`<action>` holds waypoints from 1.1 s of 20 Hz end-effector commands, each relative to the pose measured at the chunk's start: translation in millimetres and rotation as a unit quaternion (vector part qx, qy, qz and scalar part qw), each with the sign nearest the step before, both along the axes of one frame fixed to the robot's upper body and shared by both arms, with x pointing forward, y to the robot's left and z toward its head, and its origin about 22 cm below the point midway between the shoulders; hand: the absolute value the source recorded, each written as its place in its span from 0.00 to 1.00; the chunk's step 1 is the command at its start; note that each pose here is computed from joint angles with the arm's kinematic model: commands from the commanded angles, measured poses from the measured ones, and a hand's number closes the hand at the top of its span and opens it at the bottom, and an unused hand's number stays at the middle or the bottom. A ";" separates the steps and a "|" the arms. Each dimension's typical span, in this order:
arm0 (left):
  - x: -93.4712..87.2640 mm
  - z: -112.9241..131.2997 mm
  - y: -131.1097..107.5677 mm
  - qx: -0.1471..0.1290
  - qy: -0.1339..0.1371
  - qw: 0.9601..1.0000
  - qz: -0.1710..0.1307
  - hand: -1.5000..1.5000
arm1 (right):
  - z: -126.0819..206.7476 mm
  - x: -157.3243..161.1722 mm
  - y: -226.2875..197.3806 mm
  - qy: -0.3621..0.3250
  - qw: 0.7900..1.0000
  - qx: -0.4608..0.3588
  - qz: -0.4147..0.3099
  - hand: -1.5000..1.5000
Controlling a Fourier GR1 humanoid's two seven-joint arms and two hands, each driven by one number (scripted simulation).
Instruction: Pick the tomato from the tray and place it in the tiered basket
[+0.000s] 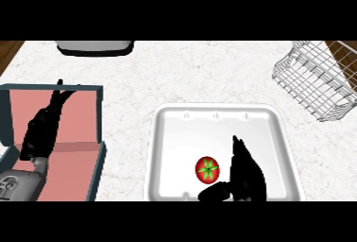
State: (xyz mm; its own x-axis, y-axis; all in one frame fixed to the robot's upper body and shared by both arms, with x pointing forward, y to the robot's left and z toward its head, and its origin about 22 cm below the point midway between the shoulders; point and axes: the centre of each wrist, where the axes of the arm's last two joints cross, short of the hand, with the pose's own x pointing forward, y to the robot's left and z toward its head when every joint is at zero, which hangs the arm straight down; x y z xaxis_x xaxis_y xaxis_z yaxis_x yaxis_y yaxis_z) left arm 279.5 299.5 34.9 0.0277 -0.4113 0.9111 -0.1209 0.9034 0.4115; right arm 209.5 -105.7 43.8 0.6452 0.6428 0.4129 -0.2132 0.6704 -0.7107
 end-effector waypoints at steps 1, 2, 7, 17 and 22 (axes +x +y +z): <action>-2.7 1.4 0.3 -0.009 0.004 1.000 0.003 0.50 | 5.0 13.0 7.2 0.081 0.994 -0.003 -0.074 0.00; 0.0 3.5 9.8 -0.004 0.008 1.000 -0.006 0.50 | 2.8 19.0 12.3 0.073 0.994 -0.003 -0.078 0.00; 4.8 8.6 -1.1 0.000 0.001 1.000 0.007 0.50 | -10.1 5.4 21.3 0.092 0.993 0.016 -0.074 0.00; 9.7 6.3 0.9 0.004 0.001 1.000 0.006 0.50 | -10.9 17.9 45.0 0.097 0.994 -0.036 0.032 1.00; 8.7 10.1 -2.1 0.005 0.003 1.000 0.003 0.50 | -5.2 6.3 39.2 0.066 0.997 0.043 -0.015 1.00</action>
State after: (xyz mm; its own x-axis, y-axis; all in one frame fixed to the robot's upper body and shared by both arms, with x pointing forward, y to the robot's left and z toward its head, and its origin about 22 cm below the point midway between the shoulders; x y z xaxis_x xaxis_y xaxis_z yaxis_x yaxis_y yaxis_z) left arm 282.4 292.6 37.1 0.0331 -0.4122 0.9105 -0.1263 0.9019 0.4130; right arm 229.7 -81.6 35.6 0.5649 0.7203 0.4026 -0.3280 0.6437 -0.6914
